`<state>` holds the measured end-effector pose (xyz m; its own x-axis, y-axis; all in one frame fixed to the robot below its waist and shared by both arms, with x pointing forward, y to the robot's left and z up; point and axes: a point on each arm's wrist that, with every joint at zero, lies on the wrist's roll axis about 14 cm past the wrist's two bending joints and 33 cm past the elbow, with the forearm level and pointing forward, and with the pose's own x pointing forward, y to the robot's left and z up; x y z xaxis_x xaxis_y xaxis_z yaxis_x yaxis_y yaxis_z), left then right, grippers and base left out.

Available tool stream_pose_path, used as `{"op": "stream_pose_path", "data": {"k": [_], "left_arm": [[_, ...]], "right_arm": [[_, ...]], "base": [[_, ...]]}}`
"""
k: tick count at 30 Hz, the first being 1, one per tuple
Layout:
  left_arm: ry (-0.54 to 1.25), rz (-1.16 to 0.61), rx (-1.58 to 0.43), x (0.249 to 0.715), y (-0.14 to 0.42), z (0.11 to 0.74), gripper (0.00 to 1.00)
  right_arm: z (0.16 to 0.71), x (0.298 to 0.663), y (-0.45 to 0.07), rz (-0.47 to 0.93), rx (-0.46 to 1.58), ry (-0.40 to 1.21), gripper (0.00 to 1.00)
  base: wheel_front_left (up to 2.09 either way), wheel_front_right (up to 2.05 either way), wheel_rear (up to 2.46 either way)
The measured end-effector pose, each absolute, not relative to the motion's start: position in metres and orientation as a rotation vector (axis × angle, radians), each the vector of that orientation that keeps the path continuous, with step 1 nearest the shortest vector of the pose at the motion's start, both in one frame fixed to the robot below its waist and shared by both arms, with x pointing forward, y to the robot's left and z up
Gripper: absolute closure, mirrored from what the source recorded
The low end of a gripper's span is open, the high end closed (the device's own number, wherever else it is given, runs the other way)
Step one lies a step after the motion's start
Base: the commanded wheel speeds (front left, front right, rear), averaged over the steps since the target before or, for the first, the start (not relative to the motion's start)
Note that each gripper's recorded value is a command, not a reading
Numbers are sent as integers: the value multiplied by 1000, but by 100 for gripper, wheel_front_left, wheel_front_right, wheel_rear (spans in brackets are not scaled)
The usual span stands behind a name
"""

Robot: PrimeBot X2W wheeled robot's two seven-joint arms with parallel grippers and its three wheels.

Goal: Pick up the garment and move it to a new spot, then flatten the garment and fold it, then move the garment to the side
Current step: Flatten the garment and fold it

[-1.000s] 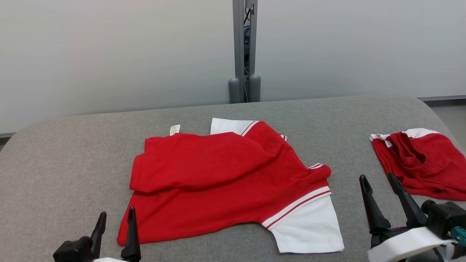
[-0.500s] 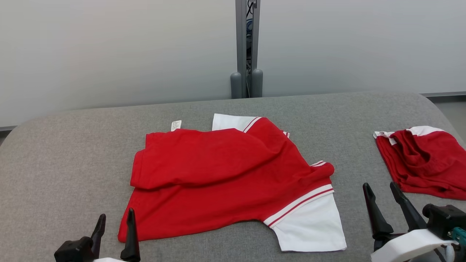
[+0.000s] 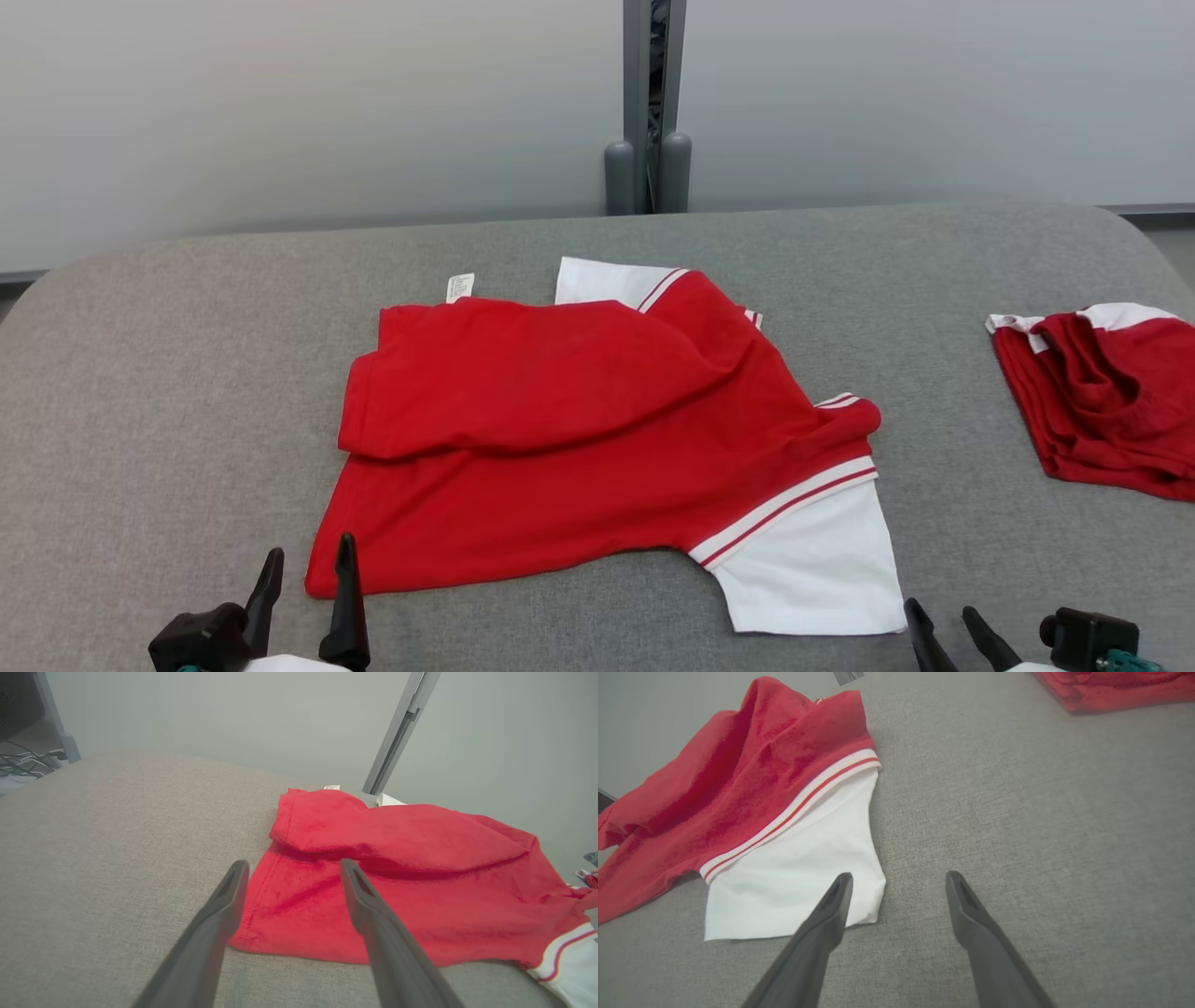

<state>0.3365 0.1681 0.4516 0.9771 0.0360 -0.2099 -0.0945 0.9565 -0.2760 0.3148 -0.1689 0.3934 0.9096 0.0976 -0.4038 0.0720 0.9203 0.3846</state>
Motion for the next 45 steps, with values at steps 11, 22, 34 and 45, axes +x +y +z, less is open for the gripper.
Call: {"op": "stream_pose_path", "data": {"k": [11, 22, 34, 45], "left_arm": [[223, 106, -289, 341, 178, 443, 0], [222, 132, -290, 340, 187, 442, 0], [382, 182, -495, 332, 179, 405, 0], [534, 249, -676, 334, 171, 363, 0]], "right_arm": [[363, 332, -142, 61, 434, 517, 0], [350, 336, -124, 126, 391, 580, 100], [374, 347, -142, 70, 421, 484, 100], [387, 346, -152, 53, 424, 448, 100]], "base": [[0, 0, 0], [0, 0, 0], [0, 0, 0], [0, 0, 0]]}}
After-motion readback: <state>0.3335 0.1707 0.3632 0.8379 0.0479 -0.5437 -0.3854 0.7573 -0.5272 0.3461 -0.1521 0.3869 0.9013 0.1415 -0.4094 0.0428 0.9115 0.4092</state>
